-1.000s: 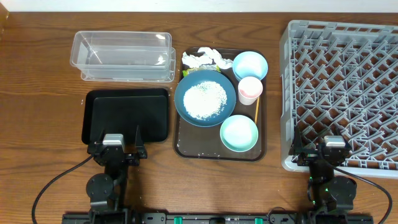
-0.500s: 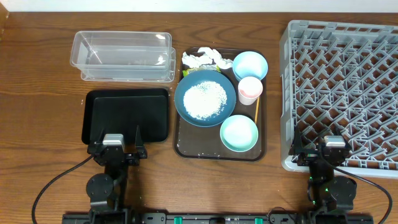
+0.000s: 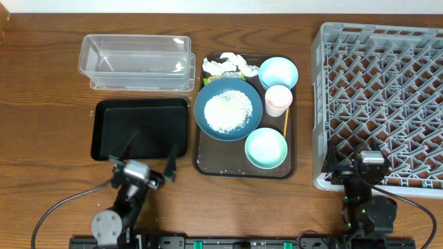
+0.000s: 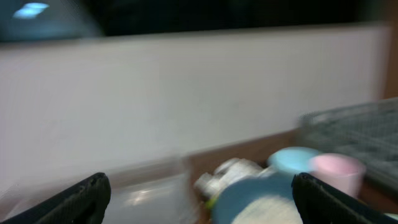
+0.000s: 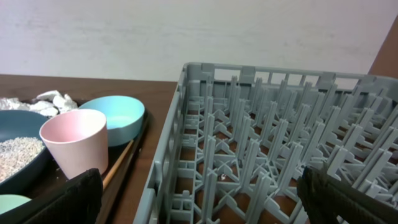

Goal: Sort waste into correct bins and load items into the dishwasher rack
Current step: 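Move the left gripper over the blue rice bowl on the brown tray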

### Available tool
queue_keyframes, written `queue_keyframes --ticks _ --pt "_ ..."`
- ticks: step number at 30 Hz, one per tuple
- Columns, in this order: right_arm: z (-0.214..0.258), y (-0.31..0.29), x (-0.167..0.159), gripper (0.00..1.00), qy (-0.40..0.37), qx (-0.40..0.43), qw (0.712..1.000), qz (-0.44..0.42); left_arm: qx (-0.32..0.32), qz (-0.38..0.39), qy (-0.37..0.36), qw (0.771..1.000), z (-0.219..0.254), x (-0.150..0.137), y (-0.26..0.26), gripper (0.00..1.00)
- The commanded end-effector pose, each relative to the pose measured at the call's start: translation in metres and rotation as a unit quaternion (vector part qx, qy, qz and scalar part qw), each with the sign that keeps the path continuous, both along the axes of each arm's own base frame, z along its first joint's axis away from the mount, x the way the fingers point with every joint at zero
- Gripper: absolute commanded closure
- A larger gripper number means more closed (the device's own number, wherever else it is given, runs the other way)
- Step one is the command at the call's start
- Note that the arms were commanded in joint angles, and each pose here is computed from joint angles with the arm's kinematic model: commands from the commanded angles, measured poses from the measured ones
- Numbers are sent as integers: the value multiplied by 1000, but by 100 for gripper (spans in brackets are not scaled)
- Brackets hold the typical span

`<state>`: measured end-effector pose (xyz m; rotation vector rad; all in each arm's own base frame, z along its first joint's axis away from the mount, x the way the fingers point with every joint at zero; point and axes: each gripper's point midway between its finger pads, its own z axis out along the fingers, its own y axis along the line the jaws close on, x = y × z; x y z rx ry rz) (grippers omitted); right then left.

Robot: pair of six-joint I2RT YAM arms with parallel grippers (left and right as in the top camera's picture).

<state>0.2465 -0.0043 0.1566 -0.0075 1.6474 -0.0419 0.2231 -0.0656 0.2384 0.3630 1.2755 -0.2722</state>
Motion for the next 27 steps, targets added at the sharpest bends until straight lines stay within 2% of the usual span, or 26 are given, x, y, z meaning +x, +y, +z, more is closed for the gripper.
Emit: queue_keyframes --ticks 1,4,6,9,11,16,20,23,27 --pt "-1 0 0 1 1 -4 1000 1 38 -119 -51 991 15 -29 -37 5" --pt "-1 0 0 1 1 -4 1000 1 10 -113 -78 990 34 -34 -32 5" --pt "-1 0 0 1 1 -4 1000 1 -33 -101 -67 992 43 -32 -25 5" --pt "-1 0 0 1 1 -4 1000 1 -63 -89 -48 993 52 -26 -18 5" --pt "-1 0 0 1 1 -4 1000 1 -81 -75 -7 994 54 -15 -14 5" --pt "-1 0 0 1 1 -4 1000 1 -54 -77 140 986 51 21 -18 5" --pt "-1 0 0 1 1 -4 1000 1 -46 -160 261 951 62 50 -40 5" --pt "-1 0 0 1 1 -4 1000 1 -58 -250 308 916 73 63 -59 5" --pt "-1 0 0 1 1 -4 1000 1 -92 -373 354 853 74 68 -78 5"
